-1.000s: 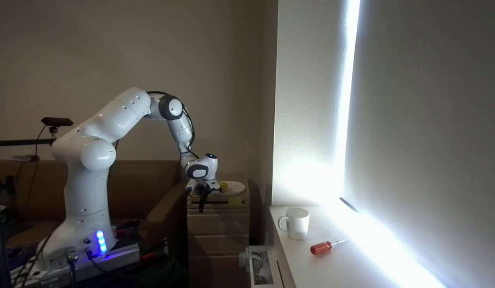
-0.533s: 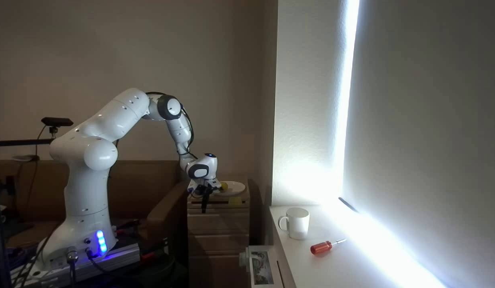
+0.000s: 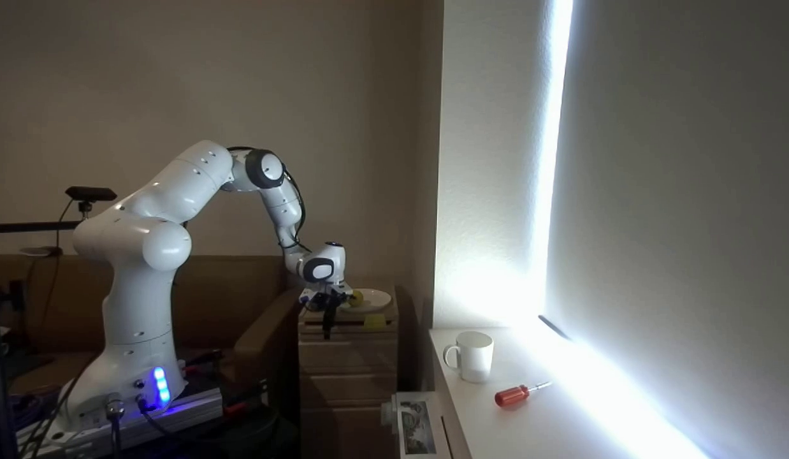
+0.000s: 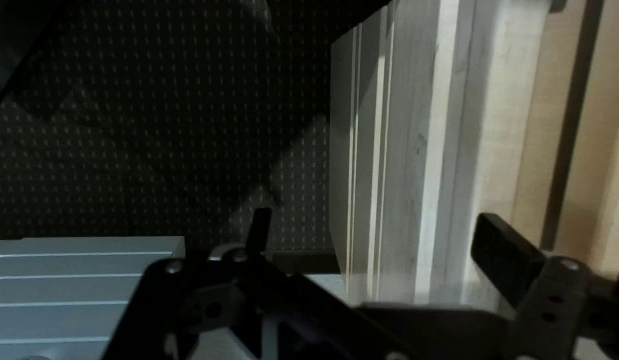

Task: Pick the sock on the drawer tray, put it on the drawer top, close and open the drawer, then pick the sock and put it on the drawer tray

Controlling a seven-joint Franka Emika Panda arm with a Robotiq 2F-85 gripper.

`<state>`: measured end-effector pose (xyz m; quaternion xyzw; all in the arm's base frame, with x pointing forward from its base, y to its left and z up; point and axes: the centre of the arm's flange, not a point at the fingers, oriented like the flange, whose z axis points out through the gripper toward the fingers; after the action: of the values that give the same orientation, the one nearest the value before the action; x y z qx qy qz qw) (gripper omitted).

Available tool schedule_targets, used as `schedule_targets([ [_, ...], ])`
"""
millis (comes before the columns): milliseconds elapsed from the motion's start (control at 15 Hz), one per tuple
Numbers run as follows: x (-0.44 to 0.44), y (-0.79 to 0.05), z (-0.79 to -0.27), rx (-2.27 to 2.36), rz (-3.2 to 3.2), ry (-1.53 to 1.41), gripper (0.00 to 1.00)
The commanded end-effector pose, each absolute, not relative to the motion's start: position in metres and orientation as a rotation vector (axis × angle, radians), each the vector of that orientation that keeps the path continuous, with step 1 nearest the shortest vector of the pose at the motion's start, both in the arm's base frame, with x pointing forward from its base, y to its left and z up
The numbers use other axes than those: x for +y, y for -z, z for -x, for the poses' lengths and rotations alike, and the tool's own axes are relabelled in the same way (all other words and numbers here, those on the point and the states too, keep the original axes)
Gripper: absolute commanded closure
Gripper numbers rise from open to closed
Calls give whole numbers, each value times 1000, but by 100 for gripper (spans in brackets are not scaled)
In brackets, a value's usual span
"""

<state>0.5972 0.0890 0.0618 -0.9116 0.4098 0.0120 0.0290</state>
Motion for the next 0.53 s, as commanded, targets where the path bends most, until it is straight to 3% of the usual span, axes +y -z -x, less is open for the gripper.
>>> schedule_targets([
  [0, 37, -30, -597, 1474, 2857, -98, 0],
  [467, -38, -11, -567, 1667, 2818, -209, 0],
])
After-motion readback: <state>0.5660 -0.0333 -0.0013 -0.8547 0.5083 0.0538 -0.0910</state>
